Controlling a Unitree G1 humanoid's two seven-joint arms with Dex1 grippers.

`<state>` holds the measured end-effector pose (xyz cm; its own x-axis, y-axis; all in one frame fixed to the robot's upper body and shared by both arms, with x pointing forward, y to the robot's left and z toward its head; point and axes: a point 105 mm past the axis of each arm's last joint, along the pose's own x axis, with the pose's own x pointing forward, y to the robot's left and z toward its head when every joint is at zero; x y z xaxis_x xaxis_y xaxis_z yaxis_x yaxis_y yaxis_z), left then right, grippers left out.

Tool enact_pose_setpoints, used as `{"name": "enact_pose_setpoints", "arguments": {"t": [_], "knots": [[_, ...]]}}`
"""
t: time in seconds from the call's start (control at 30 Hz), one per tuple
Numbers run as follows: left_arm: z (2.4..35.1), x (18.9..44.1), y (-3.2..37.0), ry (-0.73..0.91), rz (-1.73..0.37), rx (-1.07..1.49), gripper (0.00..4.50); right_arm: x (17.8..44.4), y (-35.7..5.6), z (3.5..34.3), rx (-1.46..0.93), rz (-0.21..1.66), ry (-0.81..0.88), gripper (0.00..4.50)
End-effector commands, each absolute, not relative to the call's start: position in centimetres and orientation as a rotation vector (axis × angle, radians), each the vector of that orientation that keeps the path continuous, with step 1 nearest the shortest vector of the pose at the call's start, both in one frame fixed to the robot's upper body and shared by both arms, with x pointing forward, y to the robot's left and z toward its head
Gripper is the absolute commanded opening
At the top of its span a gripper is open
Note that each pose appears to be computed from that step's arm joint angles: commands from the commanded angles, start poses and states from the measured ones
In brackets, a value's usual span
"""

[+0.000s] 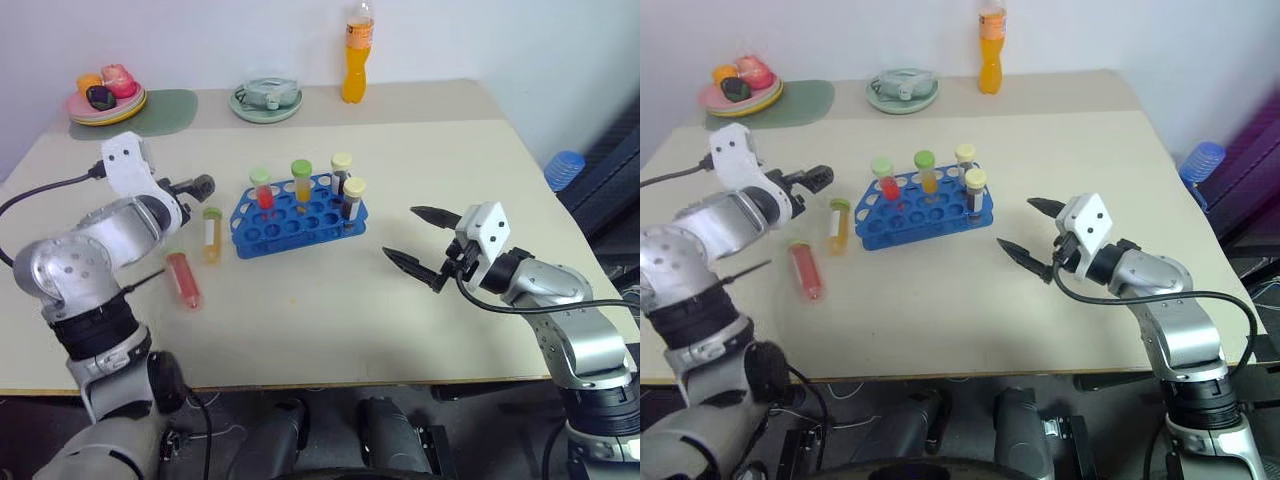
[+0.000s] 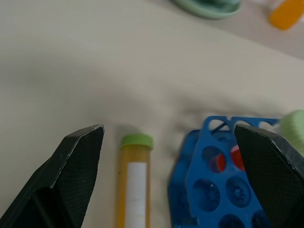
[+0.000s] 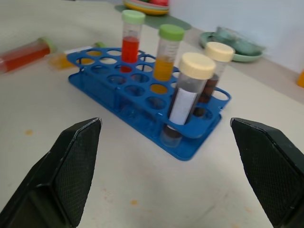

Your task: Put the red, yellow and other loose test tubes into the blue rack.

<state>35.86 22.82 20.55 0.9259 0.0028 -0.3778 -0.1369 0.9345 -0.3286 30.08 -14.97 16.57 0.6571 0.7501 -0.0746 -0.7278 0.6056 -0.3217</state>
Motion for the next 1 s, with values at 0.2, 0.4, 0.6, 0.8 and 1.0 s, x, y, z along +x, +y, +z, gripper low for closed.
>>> {"name": "enact_pose_setpoints", "arguments": {"t": [0.2,0.4,0.6,0.8,1.0], "knots": [[19.7,37.1,24.6,0.575,0.186,-0.366,4.5,30.0,-14.4,17.8,-0.339,0.951,-0.114,4.46],[18.5,38.0,24.1,0.704,0.165,-0.387,4.5,27.7,-13.2,18.6,-0.306,1.105,-0.116,4.46],[17.4,38.5,23.4,0.793,0.153,-0.373,4.5,26.6,-12.1,19.8,-0.313,1.151,-0.131,4.46],[16.3,38.7,22.7,0.871,0.143,-0.361,4.5,26.6,-11.5,21.8,-0.335,1.141,-0.18,4.46],[15.4,38.9,22.9,0.923,0.192,-0.333,4.5,26.8,-11.1,23.3,-0.352,1.122,-0.201,4.46]]}}
